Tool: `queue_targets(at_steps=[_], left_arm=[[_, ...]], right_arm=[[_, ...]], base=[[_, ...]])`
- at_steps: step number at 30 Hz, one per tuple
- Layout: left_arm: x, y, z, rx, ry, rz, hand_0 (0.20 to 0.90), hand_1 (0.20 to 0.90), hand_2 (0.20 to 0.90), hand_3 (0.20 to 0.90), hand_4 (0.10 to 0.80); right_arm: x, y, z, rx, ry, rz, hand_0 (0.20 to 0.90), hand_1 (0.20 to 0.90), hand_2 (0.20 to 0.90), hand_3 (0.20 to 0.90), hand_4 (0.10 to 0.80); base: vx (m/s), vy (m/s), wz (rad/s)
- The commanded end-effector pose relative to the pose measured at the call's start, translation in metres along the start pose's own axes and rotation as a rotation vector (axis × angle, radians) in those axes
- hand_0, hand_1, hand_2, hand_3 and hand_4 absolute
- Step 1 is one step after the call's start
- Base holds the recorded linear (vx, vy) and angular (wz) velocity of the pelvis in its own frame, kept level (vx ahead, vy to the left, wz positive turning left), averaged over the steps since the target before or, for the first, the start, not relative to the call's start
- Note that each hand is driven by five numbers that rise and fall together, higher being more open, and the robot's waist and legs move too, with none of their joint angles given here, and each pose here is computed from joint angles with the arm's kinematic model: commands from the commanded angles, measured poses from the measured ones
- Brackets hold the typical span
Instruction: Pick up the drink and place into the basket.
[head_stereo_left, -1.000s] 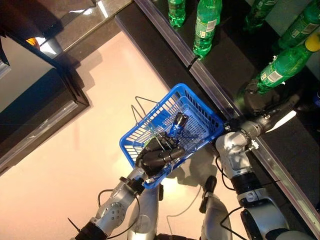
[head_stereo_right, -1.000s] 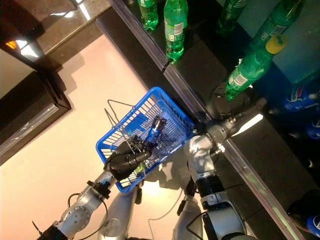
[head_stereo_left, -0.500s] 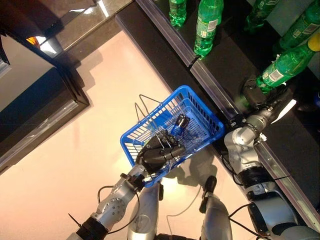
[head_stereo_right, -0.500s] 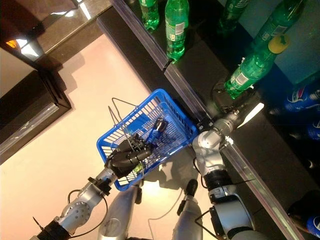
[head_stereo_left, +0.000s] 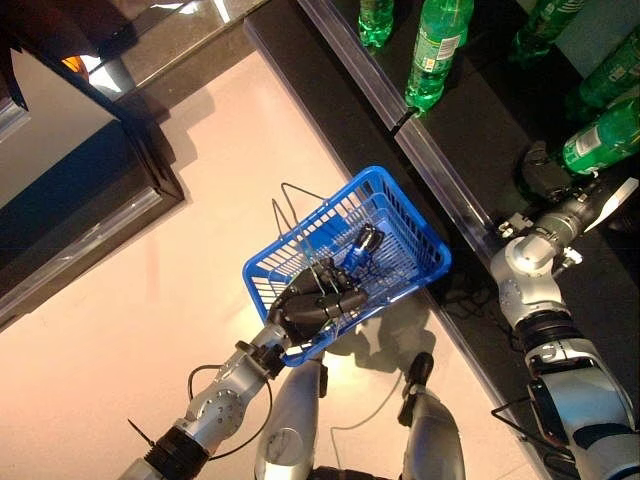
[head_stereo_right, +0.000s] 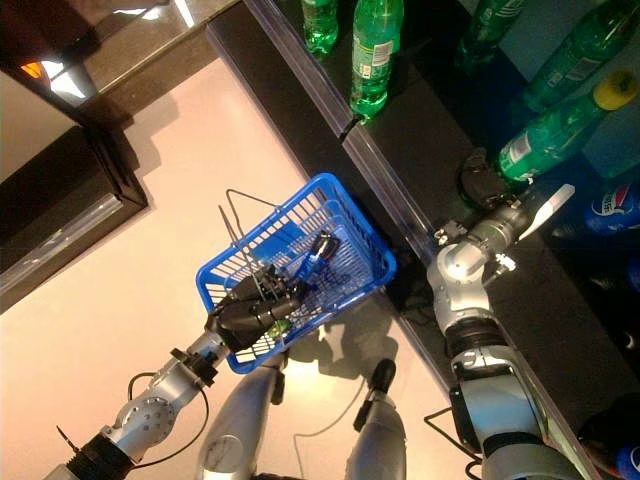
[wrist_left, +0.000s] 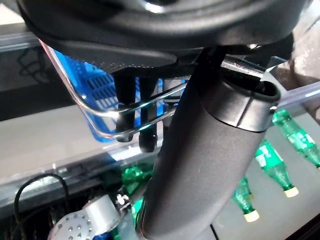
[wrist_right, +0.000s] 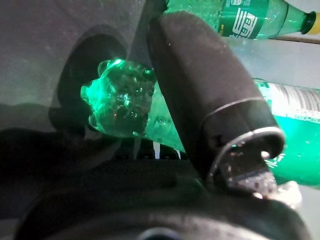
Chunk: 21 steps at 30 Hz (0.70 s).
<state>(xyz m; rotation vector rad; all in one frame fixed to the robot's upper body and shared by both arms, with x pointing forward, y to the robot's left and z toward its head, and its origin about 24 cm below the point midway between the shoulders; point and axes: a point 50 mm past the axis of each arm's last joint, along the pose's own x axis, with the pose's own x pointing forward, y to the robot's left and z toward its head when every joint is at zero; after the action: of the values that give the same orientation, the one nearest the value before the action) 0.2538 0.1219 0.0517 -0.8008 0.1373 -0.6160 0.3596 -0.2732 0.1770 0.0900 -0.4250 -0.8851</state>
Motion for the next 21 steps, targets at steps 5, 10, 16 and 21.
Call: queue_targets(at_steps=[5,10,16,21], left_arm=[[0.022,-0.117,0.075,0.107,-0.346,-0.686,0.3,0.3,0.3,0.2,0.1],[0.022,-0.117,0.076,0.113,-0.348,-0.692,0.3,0.3,0.3,0.2,0.1],[0.024,-0.119,0.077,0.115,-0.356,-0.696,0.3,0.3,0.3,0.2,0.1],[0.025,-0.121,0.076,0.113,-0.368,-0.701,0.3,0.3,0.3,0.2,0.1]], right_arm=[[0.036,0.013,0.085,0.062,-0.303,0.087,0.3,0.3,0.3,0.2,0.1],[0.032,0.017,0.09,0.073,-0.328,0.128,0.3,0.3,0.3,0.2,0.1],[0.023,0.026,0.094,0.069,-0.362,0.185,0.3,0.3,0.3,0.2,0.1],[0.015,0.03,0.095,0.066,-0.396,0.232,0.3,0.3,0.3,0.2,0.1]], base=[[0.0,0.0,0.0],[0.0,0.0,0.0],[-0.011,0.002,0.0],[-0.044,0.041,0.0]])
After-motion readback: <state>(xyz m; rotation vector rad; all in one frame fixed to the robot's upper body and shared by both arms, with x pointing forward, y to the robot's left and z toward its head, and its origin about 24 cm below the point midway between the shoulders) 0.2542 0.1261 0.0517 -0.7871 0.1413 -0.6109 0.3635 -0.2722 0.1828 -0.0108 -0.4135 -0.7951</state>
